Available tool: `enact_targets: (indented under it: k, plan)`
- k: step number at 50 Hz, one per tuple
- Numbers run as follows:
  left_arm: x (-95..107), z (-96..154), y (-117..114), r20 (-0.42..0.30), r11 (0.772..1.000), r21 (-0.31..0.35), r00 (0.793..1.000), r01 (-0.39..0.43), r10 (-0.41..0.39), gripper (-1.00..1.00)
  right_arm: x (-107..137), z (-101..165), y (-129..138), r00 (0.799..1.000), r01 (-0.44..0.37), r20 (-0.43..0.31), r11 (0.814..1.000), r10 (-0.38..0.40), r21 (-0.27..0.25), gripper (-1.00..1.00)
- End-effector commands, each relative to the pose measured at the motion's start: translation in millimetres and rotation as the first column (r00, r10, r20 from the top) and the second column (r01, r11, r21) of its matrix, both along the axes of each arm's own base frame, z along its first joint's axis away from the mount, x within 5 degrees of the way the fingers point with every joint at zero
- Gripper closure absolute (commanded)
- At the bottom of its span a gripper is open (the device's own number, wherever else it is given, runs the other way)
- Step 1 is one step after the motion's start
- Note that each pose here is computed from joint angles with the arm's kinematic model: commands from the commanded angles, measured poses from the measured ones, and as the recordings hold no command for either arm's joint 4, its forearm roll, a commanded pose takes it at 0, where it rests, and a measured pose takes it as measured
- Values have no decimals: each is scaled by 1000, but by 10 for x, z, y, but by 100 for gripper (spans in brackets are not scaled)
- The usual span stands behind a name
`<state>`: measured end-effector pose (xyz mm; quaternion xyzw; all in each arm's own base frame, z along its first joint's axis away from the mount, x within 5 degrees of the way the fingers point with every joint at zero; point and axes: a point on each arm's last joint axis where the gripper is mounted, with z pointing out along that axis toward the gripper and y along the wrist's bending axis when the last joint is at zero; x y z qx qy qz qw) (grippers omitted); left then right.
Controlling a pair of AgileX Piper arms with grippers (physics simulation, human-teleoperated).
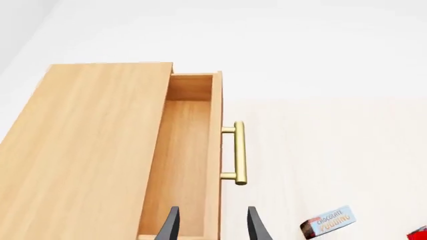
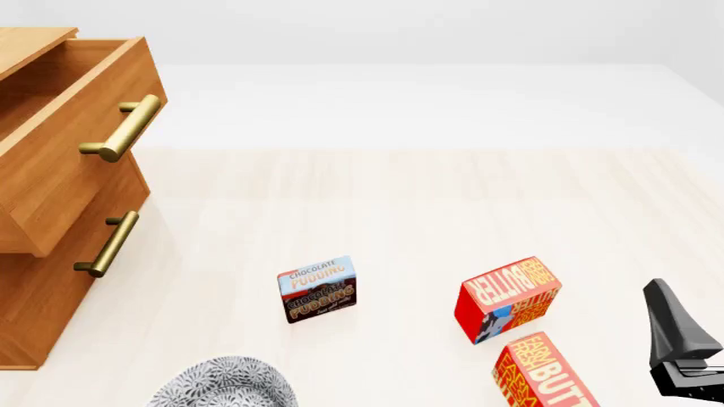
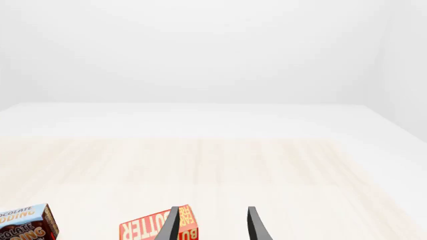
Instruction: Put the chocolate pudding in the top drawer of the cabinet and close it.
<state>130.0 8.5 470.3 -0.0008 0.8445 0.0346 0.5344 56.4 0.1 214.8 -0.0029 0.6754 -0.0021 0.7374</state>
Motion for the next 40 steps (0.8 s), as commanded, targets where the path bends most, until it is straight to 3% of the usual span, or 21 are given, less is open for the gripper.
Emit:
enact_targets:
  k: [1, 9, 27, 40]
  plan:
    - [65, -134, -17, -42, 1000, 4, 999, 19, -19, -100, 0, 0, 0, 1000, 0, 0, 1000, 0, 0, -100]
    - [59, -201, -63, -55, 999, 4, 997, 53, -53, -100, 0, 0, 0, 1000, 0, 0, 1000, 0, 0, -100]
    - [124, -398, -89, -99, 998, -36, 994, 50, -53, -100, 0, 0, 0, 1000, 0, 0, 1000, 0, 0, -100]
    - [186, -571, -78, -129, 998, -30, 990, 46, -50, -100, 0, 0, 0, 1000, 0, 0, 1000, 0, 0, -100]
